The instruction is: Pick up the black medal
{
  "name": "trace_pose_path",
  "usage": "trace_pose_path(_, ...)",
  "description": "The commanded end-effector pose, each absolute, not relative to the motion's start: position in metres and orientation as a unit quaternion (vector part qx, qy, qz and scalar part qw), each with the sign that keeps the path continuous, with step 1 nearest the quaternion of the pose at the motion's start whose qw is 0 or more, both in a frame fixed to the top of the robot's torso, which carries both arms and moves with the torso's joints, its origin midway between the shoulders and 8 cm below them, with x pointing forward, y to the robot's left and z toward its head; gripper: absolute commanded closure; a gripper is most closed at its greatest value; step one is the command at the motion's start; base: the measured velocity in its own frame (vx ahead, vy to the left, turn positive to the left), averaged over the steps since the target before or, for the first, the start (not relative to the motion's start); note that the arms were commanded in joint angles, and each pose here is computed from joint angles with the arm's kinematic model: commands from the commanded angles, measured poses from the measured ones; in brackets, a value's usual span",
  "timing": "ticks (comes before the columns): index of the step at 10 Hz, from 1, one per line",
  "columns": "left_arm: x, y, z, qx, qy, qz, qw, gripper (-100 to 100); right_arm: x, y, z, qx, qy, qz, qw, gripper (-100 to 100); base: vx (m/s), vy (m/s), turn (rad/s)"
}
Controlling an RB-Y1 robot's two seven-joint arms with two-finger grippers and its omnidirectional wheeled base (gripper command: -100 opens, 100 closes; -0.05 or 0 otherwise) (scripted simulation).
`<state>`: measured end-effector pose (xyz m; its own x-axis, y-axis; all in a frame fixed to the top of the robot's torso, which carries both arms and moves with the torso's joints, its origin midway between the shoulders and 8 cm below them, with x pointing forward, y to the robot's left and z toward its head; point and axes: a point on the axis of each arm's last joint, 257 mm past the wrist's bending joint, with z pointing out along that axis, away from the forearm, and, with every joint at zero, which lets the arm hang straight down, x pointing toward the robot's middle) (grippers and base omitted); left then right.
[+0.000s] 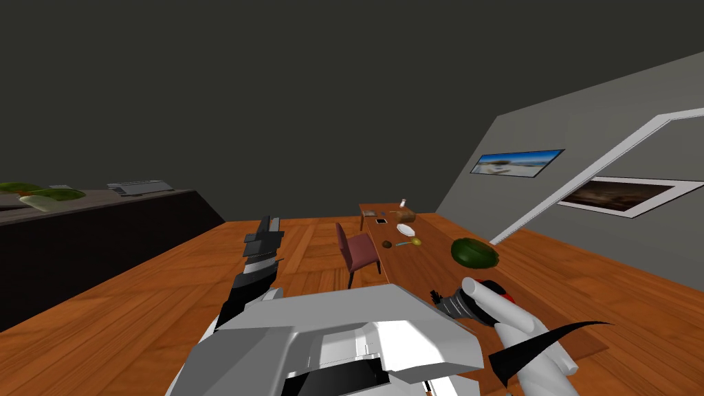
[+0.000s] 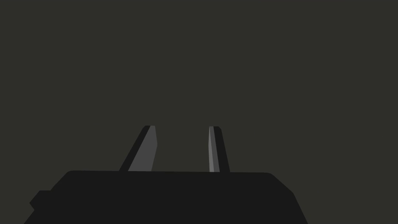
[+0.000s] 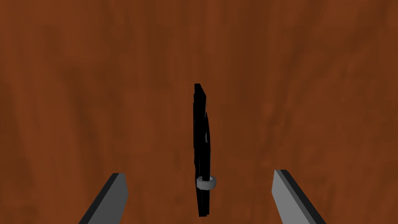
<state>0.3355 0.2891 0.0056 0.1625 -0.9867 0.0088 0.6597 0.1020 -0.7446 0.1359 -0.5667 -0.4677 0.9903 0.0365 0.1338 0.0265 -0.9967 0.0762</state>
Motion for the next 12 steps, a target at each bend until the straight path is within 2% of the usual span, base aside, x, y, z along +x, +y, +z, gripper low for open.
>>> trace_pose_path(1, 0.336, 0.289, 0.006, -0.313, 0.261, -0.592, 0.695, 0, 0.16, -0.565, -0.465, 0.994, 0.021, 0.097, 0.041, -100, -0.082, -0.011, -0.006)
trace_pose_path(3, 0.336, 0.289, 0.006, -0.313, 0.261, -0.592, 0.695, 0, 0.162, -0.566, -0.464, 0.994, 0.022, 0.102, 0.041, -100, -0.065, -0.006, -0.001)
trace_pose_path(4, 0.336, 0.289, 0.006, -0.313, 0.261, -0.592, 0.695, 0, 0.163, -0.566, -0.463, 0.993, 0.022, 0.104, 0.042, 0, -0.007, -0.001, -0.001)
trace_pose_path(5, 0.335, 0.289, 0.006, -0.313, 0.261, -0.592, 0.695, 0, 0.164, -0.563, -0.473, 0.993, 0.024, 0.103, 0.042, -100, 0.01, -0.009, -0.027)
trace_pose_path(8, 0.335, 0.289, 0.006, -0.313, 0.261, -0.592, 0.695, 0, 0.164, -0.559, -0.481, 0.994, 0.025, 0.102, 0.042, -100, 0.028, -0.016, -0.015)
trace_pose_path(9, 0.335, 0.289, 0.006, -0.313, 0.261, -0.592, 0.695, 0, 0.164, -0.559, -0.481, 0.993, 0.025, 0.103, 0.043, 100, 0.0, 0.0, 0.0)
trace_pose_path(12, 0.335, 0.289, 0.006, -0.313, 0.261, -0.592, 0.695, 0, 0.165, -0.56, -0.481, 0.993, 0.025, 0.103, 0.044, 100, 0.0, 0.0, 0.0)
